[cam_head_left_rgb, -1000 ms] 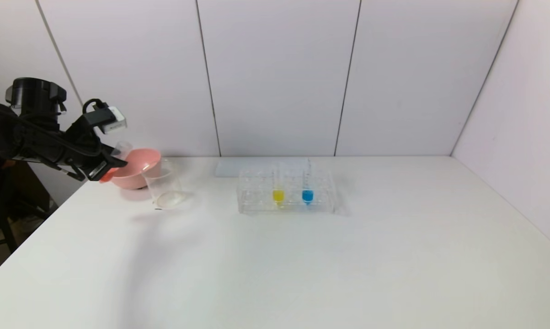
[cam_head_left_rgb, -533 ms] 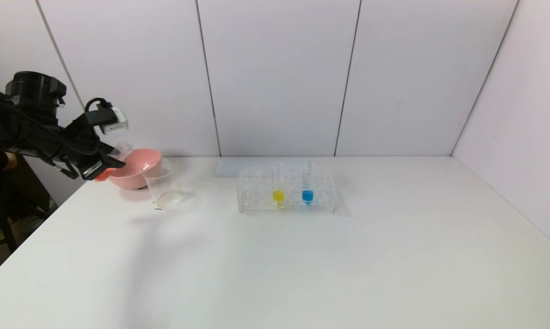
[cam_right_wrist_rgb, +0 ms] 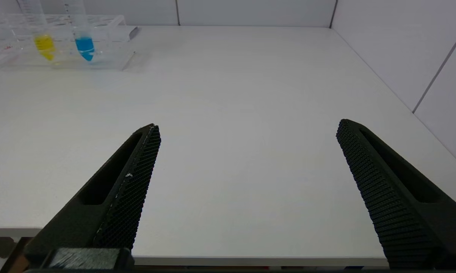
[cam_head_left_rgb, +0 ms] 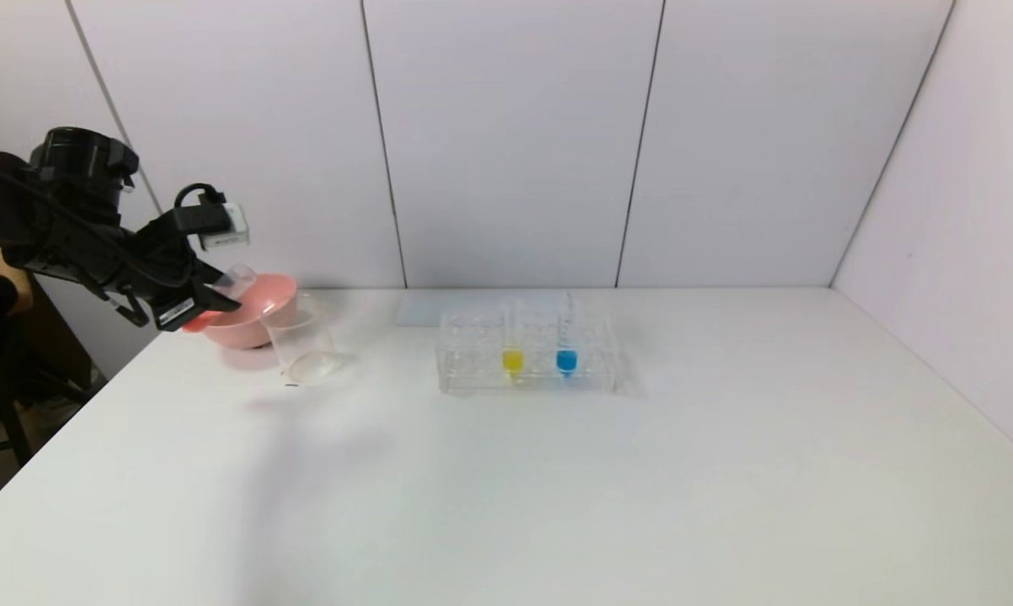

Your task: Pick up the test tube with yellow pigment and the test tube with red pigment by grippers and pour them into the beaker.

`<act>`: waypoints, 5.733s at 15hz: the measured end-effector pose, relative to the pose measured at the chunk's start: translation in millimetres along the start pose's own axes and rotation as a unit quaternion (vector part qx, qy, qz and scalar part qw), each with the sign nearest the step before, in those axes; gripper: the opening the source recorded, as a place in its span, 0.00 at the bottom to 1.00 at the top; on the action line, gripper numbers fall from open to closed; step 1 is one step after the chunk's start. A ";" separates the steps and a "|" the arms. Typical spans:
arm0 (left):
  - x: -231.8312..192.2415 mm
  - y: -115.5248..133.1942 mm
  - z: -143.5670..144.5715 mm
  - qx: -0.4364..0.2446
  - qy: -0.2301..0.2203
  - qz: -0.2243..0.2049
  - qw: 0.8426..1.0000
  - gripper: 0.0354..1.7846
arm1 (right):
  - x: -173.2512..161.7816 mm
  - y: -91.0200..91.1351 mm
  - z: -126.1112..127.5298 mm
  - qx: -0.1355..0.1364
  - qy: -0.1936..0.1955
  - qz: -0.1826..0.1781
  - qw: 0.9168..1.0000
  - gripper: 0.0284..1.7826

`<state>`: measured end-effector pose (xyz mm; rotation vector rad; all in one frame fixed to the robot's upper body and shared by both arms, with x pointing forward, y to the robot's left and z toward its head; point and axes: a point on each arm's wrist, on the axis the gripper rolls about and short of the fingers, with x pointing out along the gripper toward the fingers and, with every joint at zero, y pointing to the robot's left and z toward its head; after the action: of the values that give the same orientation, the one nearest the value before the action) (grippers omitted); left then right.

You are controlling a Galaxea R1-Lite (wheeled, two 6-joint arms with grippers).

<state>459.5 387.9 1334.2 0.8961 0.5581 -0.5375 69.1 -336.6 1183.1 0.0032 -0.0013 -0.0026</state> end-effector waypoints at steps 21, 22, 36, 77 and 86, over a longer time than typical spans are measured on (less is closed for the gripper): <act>5.8 12.1 7.5 0.113 0.095 -0.024 0.989 0.25 | 0.0 0.0 0.0 0.000 0.000 0.000 1.000 0.95; 6.1 12.0 9.3 0.120 0.104 -0.026 0.987 0.25 | 0.0 0.0 0.0 0.000 0.000 0.000 1.000 0.95; 18.8 10.9 27.3 0.164 0.134 -0.035 0.977 0.25 | 0.0 0.0 0.0 0.000 0.000 0.000 1.000 0.95; 47.8 -9.0 62.3 0.260 0.263 0.003 0.929 0.25 | 0.0 0.0 0.0 0.000 0.000 0.000 1.000 0.95; 49.4 -11.1 70.6 0.288 0.293 0.022 0.912 0.25 | 0.0 0.0 0.0 0.000 0.000 0.000 1.000 0.95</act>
<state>504.2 313.5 1331.4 1.6563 0.9433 -0.3876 69.1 -336.6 1183.1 0.0032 -0.0013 -0.0019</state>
